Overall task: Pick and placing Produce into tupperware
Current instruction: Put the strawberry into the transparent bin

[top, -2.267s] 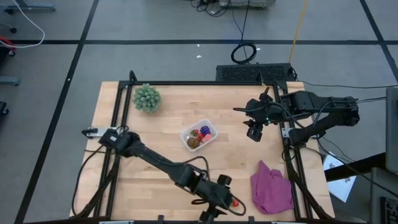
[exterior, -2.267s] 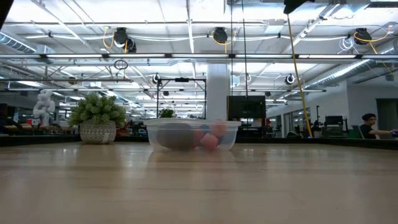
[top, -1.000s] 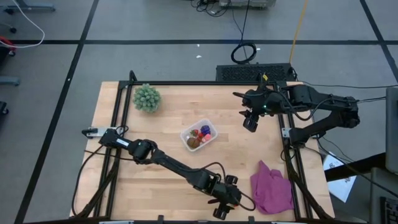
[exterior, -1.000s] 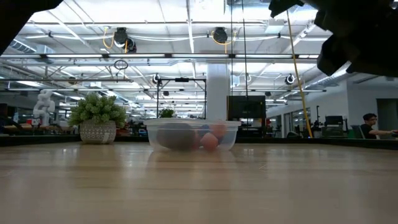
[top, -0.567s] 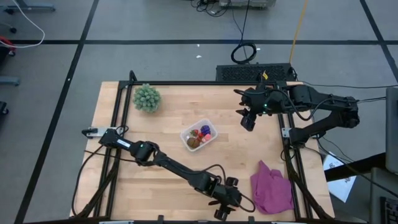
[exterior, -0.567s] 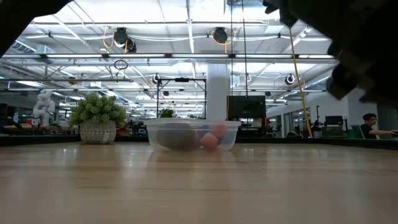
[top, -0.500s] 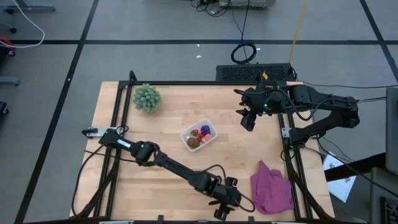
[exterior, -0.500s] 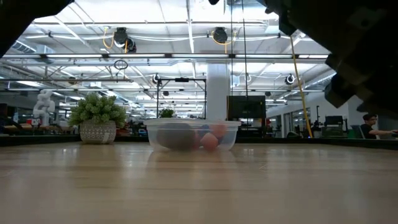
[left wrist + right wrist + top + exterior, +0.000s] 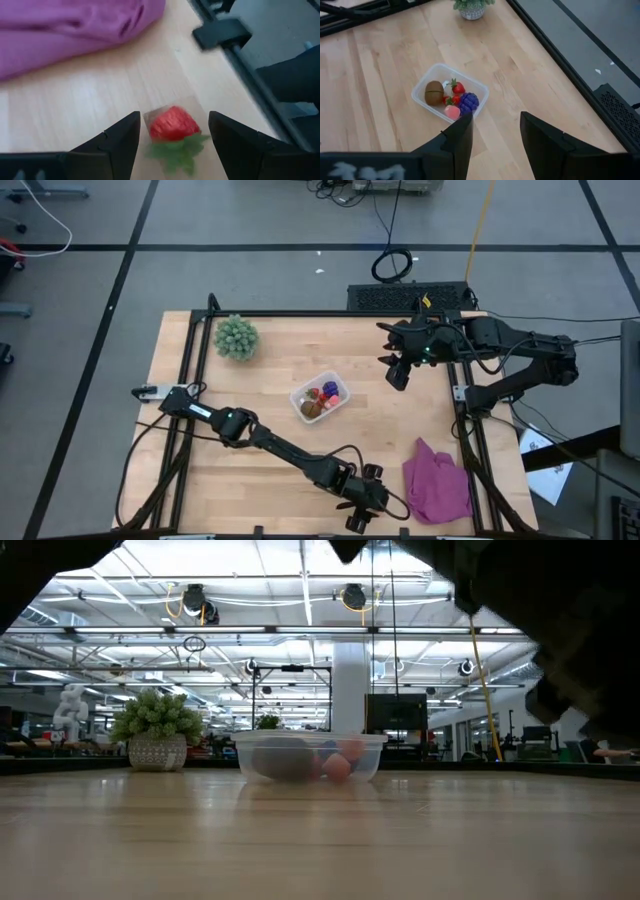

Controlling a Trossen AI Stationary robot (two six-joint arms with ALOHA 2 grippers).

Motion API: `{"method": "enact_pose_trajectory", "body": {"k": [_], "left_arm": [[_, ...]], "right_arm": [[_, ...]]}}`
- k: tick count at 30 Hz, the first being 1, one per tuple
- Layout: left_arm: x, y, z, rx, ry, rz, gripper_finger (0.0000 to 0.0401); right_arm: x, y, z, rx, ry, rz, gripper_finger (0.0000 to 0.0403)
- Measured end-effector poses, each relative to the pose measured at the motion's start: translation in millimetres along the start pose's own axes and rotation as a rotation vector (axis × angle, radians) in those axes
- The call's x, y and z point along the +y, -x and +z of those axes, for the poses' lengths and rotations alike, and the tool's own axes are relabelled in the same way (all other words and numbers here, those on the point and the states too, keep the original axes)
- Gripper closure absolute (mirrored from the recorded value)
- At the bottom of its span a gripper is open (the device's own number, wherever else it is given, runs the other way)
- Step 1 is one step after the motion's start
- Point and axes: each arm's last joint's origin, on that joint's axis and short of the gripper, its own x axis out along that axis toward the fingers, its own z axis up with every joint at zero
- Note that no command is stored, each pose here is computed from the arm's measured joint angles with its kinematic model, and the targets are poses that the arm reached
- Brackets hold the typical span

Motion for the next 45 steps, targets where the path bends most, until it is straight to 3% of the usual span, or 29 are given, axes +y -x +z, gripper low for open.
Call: {"method": "enact_pose_trajectory", "body": {"k": [13, 24, 34, 45], "left_arm": [[2, -9, -8, 0.007, -0.003, 0.001, 0.0165], [2, -9, -7, 0.005, 0.003, -0.002, 0.0269], [2, -4, 0, 0.016, -0.001, 0.003, 0.024], [-11, 39, 20, 0.128, -0.07, 0.109, 0.0262]], "right_arm": [[1, 0, 2, -0.015, 0.018, 0.012, 0.0248], [1, 0, 2, -0.015, 0.018, 0.012, 0.0248], [1, 0, 1, -0.009, 0.022, 0.03, 0.0248], [1, 0, 1, -0.005, 0.045, 0.027, 0.0248]]}}
